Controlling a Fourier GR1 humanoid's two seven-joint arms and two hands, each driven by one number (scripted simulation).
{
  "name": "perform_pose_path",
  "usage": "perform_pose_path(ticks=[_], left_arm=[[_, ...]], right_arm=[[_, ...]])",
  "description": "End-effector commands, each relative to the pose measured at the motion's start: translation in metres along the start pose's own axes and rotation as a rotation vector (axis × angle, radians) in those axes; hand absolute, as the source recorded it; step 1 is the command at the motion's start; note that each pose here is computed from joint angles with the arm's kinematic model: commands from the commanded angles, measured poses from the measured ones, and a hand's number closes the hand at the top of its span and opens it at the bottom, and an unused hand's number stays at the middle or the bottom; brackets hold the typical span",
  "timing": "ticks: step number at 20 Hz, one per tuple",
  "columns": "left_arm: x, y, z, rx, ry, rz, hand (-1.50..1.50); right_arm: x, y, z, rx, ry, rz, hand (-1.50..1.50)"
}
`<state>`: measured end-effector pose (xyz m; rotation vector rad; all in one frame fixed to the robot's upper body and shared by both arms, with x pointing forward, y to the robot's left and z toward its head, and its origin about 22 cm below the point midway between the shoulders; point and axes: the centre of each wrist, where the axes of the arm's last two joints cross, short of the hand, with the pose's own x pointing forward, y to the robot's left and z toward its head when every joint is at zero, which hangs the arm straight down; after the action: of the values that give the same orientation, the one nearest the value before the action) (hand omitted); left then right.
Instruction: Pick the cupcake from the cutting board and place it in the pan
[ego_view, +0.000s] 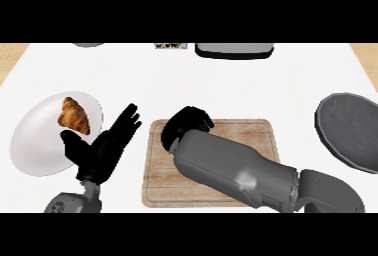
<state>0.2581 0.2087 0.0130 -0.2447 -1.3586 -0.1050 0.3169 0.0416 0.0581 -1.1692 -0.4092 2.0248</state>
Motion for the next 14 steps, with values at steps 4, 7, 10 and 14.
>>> perform_pose_path(ticks=[4, 7, 10, 14], left_arm=[[-0.007, 0.0, -0.001, 0.021, 0.012, 0.008, 0.0], [-0.003, 0.001, 0.015, 0.029, 0.005, 0.015, 0.0], [0.0, 0.016, 0.01, 0.09, 0.007, 0.042, 0.0], [-0.017, 0.028, 0.022, 0.155, 0.031, 0.058, 0.0]], right_arm=[[-0.003, 0.0, -0.012, -0.065, 0.096, 0.08, 1.5], [0.009, 0.015, 0.004, -0.142, 0.079, -0.053, 1.5], [-0.015, 0.029, 0.0, -0.18, 0.024, -0.401, 1.5], [-0.045, 0.024, 0.009, -0.313, 0.018, -0.714, 1.5]])
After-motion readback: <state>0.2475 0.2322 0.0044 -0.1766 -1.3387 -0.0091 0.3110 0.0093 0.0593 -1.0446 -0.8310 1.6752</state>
